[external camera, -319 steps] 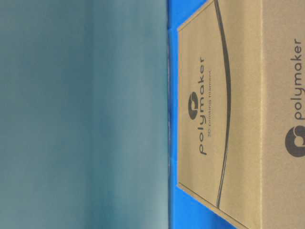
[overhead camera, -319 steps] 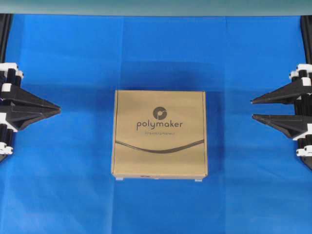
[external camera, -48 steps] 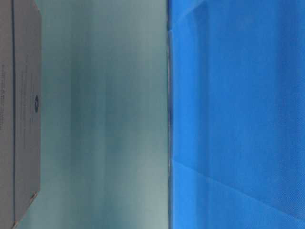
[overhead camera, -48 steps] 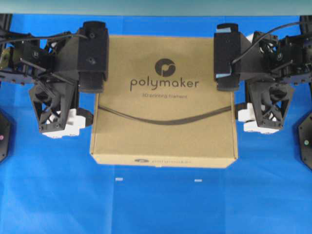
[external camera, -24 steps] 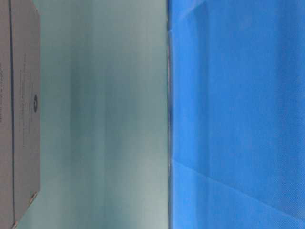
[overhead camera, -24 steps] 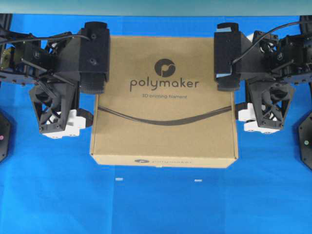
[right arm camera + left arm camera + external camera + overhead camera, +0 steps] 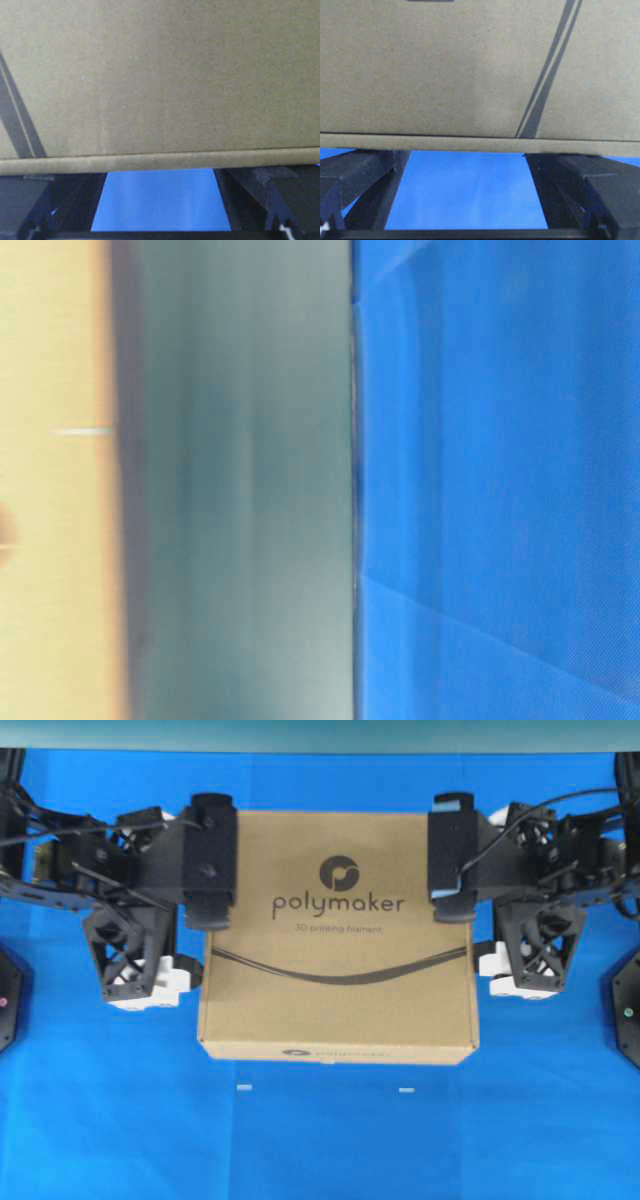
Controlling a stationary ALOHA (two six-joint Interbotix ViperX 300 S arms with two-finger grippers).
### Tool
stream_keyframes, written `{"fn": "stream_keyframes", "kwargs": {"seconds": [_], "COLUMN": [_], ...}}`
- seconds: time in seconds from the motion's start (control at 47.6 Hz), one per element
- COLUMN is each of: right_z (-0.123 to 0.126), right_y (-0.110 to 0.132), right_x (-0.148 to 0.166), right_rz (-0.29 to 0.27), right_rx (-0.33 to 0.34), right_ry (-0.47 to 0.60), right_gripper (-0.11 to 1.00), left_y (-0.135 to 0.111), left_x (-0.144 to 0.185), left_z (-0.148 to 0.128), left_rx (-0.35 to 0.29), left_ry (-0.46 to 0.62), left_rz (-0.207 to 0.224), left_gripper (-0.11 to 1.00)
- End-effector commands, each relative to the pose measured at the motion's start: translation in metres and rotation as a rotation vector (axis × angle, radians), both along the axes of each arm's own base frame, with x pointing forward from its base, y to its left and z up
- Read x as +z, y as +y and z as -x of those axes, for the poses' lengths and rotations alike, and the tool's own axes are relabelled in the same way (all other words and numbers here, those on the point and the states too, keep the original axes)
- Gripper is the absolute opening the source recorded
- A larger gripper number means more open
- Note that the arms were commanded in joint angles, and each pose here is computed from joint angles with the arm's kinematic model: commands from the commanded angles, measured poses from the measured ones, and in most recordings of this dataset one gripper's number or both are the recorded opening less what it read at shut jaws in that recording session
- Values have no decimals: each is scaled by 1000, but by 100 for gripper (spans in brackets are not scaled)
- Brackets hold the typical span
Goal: Lift up the cardboard box by clamping it between your arms.
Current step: 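Lower the clamped box back down onto the table with both arms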
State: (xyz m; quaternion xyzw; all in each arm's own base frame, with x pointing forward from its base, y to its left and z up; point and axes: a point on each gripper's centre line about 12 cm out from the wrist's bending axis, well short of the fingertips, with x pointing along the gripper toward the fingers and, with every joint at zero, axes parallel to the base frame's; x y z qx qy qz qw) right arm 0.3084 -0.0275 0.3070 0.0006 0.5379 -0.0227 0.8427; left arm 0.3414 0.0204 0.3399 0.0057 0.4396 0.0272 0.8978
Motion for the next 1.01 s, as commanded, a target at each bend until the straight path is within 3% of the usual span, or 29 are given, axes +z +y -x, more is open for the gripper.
{"fn": "stream_keyframes", "kwargs": {"seconds": [0.0, 0.336, 0.693, 0.987], "right_z": [-13, -18, -30, -34], "right_y": [-2, -3, -4, -2], "right_x": [-5, -62, -118, -152], "right_rz": [-4, 3, 44, 35], "right_rx": [-21, -19, 62, 70], "right_ry": [-85, -106, -78, -32], "right_gripper": [100, 100, 100, 100], "left_y": [6, 7, 8, 12], "left_x": [9, -53, -124, -153], "left_z": [-12, -13, -21, -24], "left_rx": [22, 20, 18, 27], "left_ry": [-129, -93, -19, 4], "left_rz": [1, 3, 8, 11], "left_gripper": [89, 89, 89, 89]}}
